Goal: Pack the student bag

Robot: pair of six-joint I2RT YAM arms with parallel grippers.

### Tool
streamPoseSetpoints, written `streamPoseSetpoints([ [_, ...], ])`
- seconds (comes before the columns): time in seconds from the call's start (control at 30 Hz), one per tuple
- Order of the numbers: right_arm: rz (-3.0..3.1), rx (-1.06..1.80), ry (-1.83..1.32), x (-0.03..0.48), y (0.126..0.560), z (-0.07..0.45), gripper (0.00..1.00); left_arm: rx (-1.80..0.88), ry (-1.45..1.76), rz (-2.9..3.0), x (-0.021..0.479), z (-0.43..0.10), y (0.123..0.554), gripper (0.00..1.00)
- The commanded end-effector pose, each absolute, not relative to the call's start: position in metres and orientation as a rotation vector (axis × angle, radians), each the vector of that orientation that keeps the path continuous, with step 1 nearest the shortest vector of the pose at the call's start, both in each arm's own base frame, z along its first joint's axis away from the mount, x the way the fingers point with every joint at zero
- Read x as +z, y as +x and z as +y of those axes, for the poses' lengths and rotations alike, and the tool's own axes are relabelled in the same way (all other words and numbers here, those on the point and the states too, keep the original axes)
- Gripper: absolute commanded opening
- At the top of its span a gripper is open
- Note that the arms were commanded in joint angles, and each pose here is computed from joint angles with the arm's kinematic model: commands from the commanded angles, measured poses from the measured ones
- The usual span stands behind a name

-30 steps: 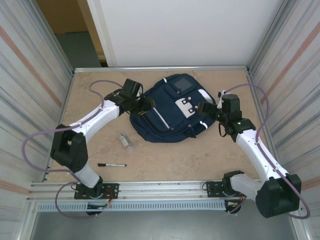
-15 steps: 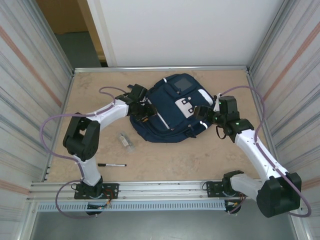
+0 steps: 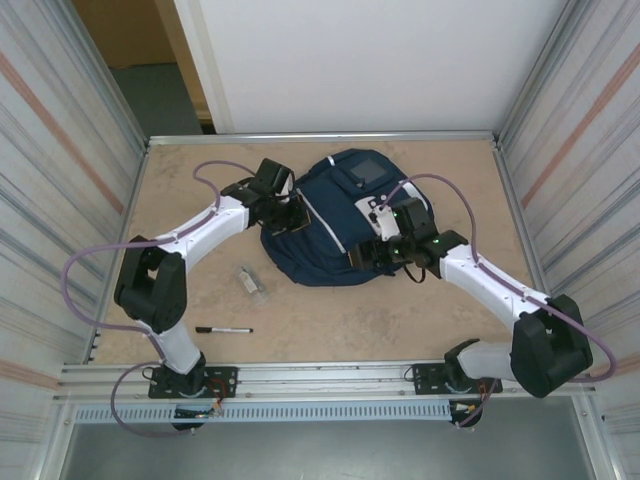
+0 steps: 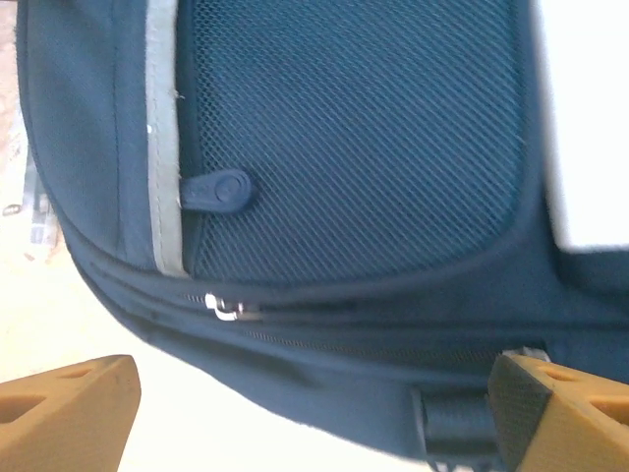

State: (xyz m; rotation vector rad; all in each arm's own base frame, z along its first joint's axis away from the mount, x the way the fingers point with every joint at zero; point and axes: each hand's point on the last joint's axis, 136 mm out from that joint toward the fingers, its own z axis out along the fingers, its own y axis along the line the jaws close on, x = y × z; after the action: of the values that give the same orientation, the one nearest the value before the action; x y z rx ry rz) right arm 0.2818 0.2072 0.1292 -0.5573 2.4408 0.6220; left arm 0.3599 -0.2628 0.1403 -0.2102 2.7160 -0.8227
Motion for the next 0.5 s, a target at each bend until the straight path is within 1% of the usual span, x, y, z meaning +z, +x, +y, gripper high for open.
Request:
streamPoseSetpoints([
  [0.0,2.373,0.650,-0.725,0.123,0.280,0.226,0.92,-0.992,-0.090,2.682,0.181,-0.280,0.341,0.00],
  [0.2,2.359,0.654,-0.799,0.120,0.284,0.238,0.90,-1.053,-0.095,2.687,0.185,-0.284,0.334,0.00],
  [0.3,2.361,0.658,-0.820,0.116,0.280,0.240,0.82,-1.069,-0.092,2.678,0.187,-0.286,0.335,0.00],
  [0.47,2.307,0.733,-0.860,0.119,0.264,0.243,0.74,-1.076,-0.102,2.688,0.183,-0.287,0.336,0.00],
])
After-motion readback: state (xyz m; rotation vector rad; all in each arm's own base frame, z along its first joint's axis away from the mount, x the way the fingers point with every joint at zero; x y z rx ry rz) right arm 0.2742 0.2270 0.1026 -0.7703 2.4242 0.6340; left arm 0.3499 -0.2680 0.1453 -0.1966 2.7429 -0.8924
